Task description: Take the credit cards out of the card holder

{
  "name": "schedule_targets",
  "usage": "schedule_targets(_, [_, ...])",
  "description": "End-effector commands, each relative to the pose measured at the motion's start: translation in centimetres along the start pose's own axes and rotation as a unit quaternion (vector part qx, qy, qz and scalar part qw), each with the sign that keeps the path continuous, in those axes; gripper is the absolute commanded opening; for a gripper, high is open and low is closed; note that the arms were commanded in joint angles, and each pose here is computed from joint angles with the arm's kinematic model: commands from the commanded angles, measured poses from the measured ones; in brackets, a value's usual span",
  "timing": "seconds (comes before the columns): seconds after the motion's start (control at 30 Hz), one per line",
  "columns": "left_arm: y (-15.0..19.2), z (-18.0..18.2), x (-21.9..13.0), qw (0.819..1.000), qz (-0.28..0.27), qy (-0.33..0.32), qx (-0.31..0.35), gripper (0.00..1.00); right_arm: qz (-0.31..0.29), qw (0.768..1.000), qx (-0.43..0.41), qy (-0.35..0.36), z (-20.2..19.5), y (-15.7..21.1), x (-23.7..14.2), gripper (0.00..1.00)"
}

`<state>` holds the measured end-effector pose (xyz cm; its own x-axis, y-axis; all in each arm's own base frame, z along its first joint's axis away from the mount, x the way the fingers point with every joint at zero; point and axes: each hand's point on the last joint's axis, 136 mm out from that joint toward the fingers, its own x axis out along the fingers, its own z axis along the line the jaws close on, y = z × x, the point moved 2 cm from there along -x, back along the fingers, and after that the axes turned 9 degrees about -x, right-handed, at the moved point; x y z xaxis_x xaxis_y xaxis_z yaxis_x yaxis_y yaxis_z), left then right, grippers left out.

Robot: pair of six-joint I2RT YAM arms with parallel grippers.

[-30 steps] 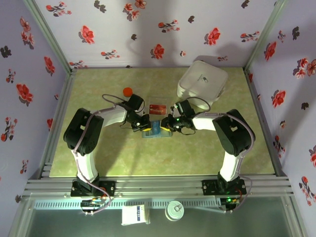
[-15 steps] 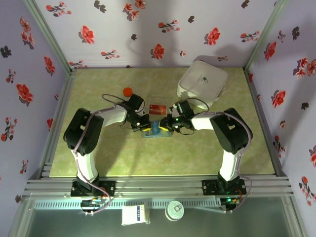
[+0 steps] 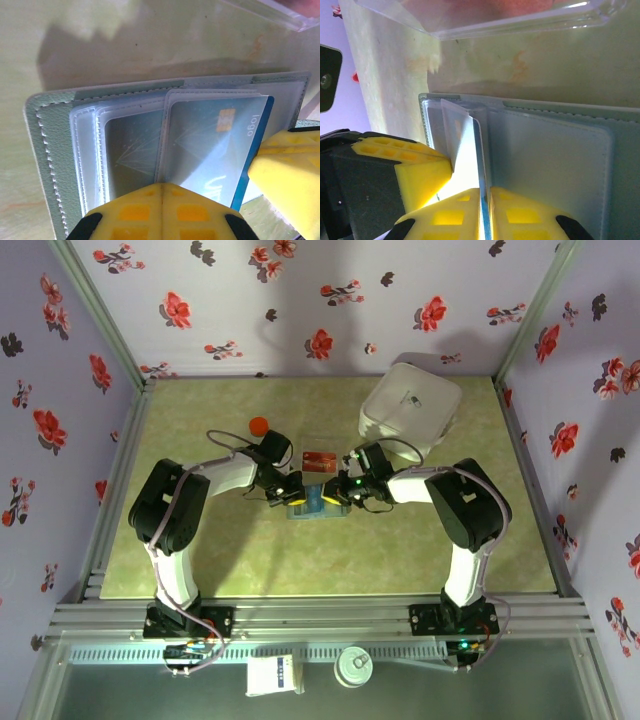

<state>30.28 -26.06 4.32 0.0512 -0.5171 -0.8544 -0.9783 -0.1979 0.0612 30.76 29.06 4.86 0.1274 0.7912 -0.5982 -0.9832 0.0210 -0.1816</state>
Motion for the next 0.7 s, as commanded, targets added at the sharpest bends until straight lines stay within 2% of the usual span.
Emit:
schedule_targets(0.0, [0.66,2.42,1.01,0.998,0.017,-0.054,-0.006,0.0,0.009,1.0,-0.015,-0.016,0.07,0.28,0.14,0.14])
schedule_targets(0.37, [0.58,2.26,0.91,0.998,0.016,-0.053,-0.005,0.0,0.031,0.998,-0.049,-0.016,-0.04,0.97,0.17,0.1])
schedule_targets(0.67, [0.62,2.33,0.93,0.998,0.017,-0.054,-0.005,0.0,0.033,0.998,-0.051,-0.022,0.05,1.05,0.24,0.12])
